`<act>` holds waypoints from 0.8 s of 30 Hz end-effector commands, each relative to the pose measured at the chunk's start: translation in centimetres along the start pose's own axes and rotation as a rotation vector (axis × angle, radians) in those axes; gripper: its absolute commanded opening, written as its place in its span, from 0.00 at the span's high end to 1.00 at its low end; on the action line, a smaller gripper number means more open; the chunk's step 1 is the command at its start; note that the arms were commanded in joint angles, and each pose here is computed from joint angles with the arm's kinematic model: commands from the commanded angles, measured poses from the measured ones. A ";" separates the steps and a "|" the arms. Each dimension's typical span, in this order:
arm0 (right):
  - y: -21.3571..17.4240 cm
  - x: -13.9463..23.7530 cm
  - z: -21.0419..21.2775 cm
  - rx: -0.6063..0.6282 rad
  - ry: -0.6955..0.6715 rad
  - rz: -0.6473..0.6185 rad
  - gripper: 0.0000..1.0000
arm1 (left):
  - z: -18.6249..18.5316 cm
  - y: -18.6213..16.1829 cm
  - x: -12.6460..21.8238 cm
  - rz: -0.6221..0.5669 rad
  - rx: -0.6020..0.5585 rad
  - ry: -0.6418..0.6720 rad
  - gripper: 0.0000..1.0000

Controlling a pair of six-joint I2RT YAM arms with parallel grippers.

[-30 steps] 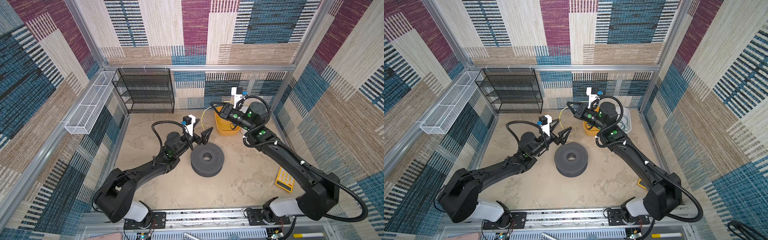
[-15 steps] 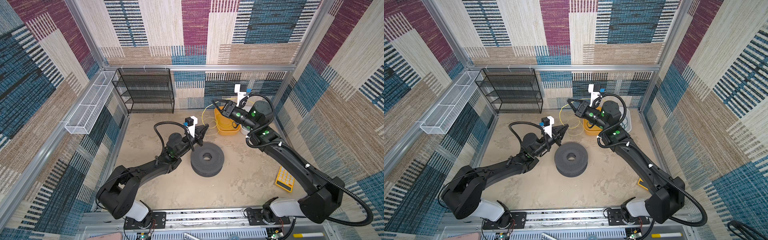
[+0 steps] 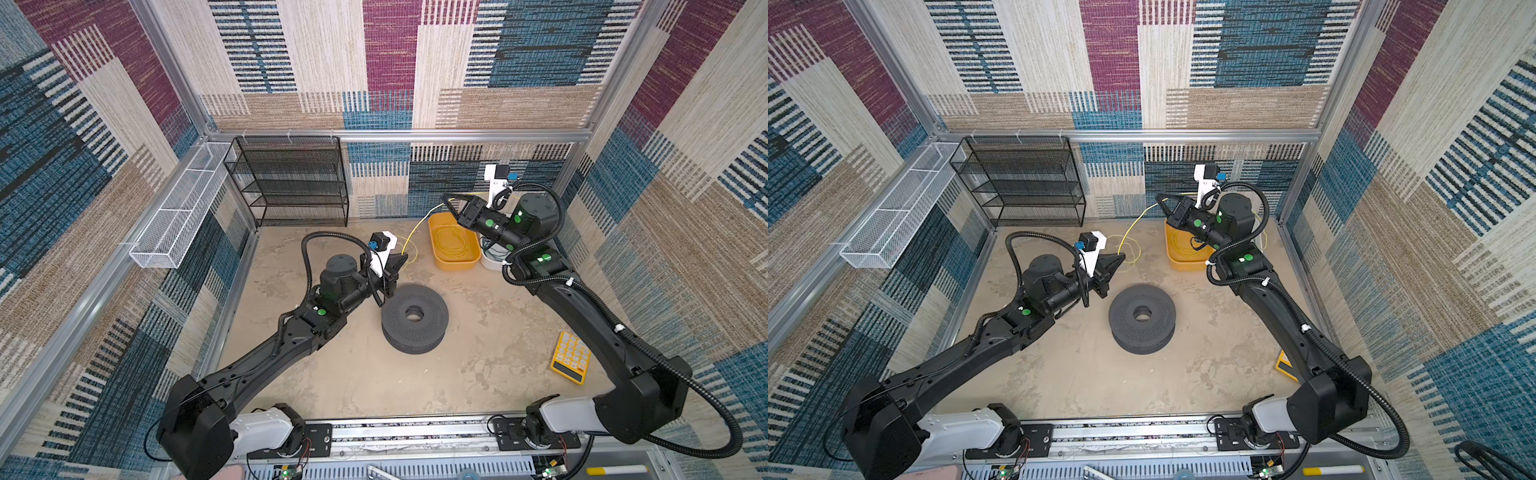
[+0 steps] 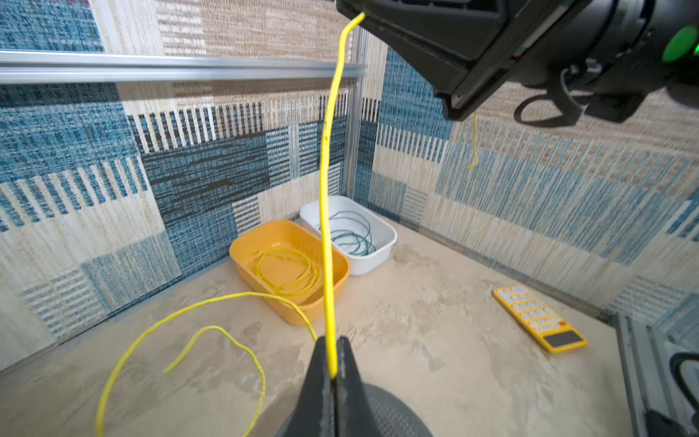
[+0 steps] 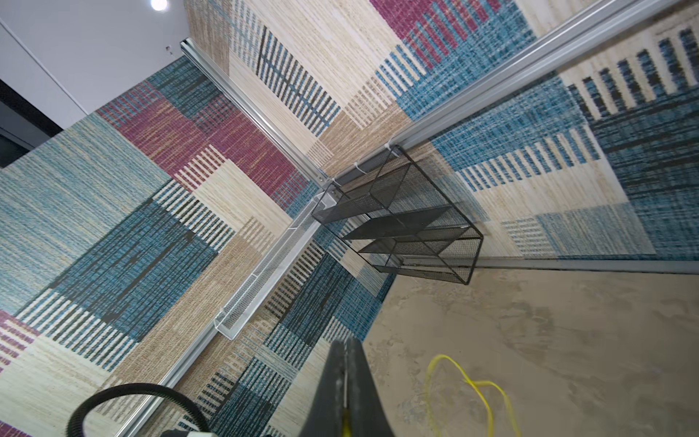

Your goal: Wrap the cables

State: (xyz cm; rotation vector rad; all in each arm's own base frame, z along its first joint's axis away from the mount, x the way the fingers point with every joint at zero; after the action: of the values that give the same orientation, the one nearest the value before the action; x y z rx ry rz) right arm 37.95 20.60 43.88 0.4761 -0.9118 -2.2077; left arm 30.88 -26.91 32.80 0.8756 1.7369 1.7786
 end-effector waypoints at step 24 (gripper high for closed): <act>-6.1 1.6 -8.0 -0.163 0.012 0.108 0.46 | 2.5 -3.5 -4.4 0.456 0.144 0.139 1.00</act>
State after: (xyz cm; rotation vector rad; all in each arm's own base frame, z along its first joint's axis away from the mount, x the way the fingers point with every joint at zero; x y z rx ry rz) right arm 38.98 18.48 32.29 0.2610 -0.7503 -2.1690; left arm 35.09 -27.98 29.43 1.2294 1.7853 2.0851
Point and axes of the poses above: each gripper's point midway between its finger pads, its own x axis back along the fingers, its own z axis along the line the jaws close on, y = z × x, the point moved 2 cm from there along x, back along the fingers
